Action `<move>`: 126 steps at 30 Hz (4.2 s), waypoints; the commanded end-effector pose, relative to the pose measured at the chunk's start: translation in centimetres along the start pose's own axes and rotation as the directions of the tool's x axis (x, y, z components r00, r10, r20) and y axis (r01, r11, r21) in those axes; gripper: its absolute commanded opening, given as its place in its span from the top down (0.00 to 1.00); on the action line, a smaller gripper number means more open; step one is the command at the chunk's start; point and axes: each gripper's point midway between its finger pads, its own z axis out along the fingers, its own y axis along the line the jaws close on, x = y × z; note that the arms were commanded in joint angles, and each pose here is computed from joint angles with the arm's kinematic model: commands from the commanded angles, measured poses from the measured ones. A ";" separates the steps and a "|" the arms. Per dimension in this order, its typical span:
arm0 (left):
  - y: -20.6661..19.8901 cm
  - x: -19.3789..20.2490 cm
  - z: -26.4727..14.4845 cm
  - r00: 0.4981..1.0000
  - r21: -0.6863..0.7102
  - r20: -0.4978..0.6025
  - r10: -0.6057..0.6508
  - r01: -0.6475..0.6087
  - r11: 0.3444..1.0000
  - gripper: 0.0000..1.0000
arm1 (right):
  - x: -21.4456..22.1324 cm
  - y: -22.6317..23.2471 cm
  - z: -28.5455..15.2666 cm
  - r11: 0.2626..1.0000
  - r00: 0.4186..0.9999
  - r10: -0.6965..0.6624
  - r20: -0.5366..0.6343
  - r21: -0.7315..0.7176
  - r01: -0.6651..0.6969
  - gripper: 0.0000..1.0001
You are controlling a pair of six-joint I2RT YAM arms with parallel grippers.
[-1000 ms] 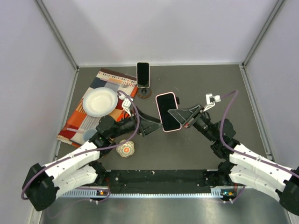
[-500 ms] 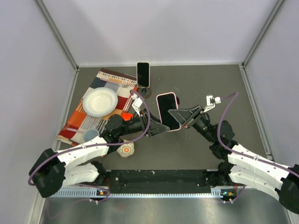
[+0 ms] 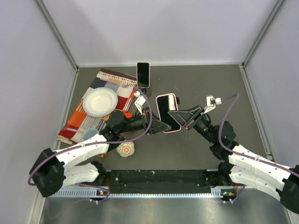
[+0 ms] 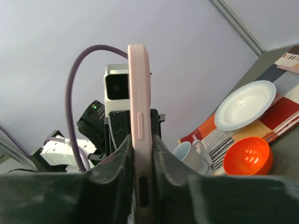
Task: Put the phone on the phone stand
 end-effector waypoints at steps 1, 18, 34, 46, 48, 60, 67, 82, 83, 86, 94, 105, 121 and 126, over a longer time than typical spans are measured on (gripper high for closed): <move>-2.0 -0.2 -0.4 0.978 0.034 -0.080 0.195 -0.192 0.981 1.00 | 1.4 0.1 -0.2 0.997 0.989 -0.059 -0.133 0.048 0.066 0.69; -4.2 3.9 -6.3 0.763 0.177 -0.366 0.533 -0.505 0.845 1.00 | 2.7 4.1 -4.9 0.917 0.628 -0.399 -0.668 -0.309 0.253 0.11; -2.9 4.1 -5.6 0.765 0.154 -0.415 0.493 -0.475 0.867 1.00 | 4.6 6.3 -2.7 0.900 0.568 -0.427 -0.704 -0.395 0.185 0.56; -2.9 4.5 -5.7 0.775 0.156 -0.425 0.468 -0.447 0.881 1.00 | 5.4 5.9 -2.7 0.894 0.547 -0.442 -0.711 -0.401 0.201 0.79; -3.0 4.5 -5.6 0.775 0.162 -0.426 0.467 -0.443 0.882 1.00 | 5.5 5.9 -2.8 0.891 0.543 -0.447 -0.711 -0.410 0.197 0.83; -3.5 5.2 -5.8 0.771 0.209 -0.435 0.466 -0.417 0.885 1.00 | 5.6 5.6 -3.1 0.873 0.526 -0.483 -0.701 -0.436 0.221 0.78; -3.8 5.7 -6.2 0.761 0.239 -0.445 0.472 -0.407 0.882 1.00 | 5.5 5.8 -3.5 0.867 0.517 -0.493 -0.699 -0.448 0.221 0.68; -3.2 6.9 -7.0 0.734 0.245 -0.512 0.446 -0.373 0.895 1.00 | 5.8 4.8 -4.9 0.885 0.391 -0.465 -0.794 -0.415 0.211 0.49; -3.0 6.9 -6.9 0.734 0.243 -0.517 0.441 -0.368 0.898 1.00 | 5.9 4.8 -4.8 0.887 0.388 -0.462 -0.798 -0.415 0.203 0.51; -3.1 7.0 -7.0 0.733 0.244 -0.522 0.436 -0.362 0.900 1.00 | 6.2 5.0 -4.8 0.889 0.378 -0.457 -0.805 -0.422 0.177 0.61; -2.9 7.2 -7.1 0.733 0.239 -0.529 0.428 -0.355 0.904 1.00 | 7.2 5.4 -5.0 0.892 0.346 -0.450 -0.823 -0.435 0.125 0.69; -2.8 7.2 -7.0 0.734 0.236 -0.531 0.424 -0.353 0.905 1.00 | 8.4 5.1 -5.1 0.892 0.302 -0.450 -0.840 -0.436 0.118 0.80; -1.4 5.4 -6.5 0.737 0.113 -0.524 0.427 -0.437 0.892 0.77 | 7.8 2.8 -4.7 0.848 0.283 -0.511 -0.812 -0.422 0.319 1.00; 1.0 1.3 -6.5 0.784 -0.166 -0.438 0.439 -0.551 0.818 0.46 | 3.8 -0.7 -3.9 0.734 0.358 -0.568 -0.741 -0.260 0.627 1.00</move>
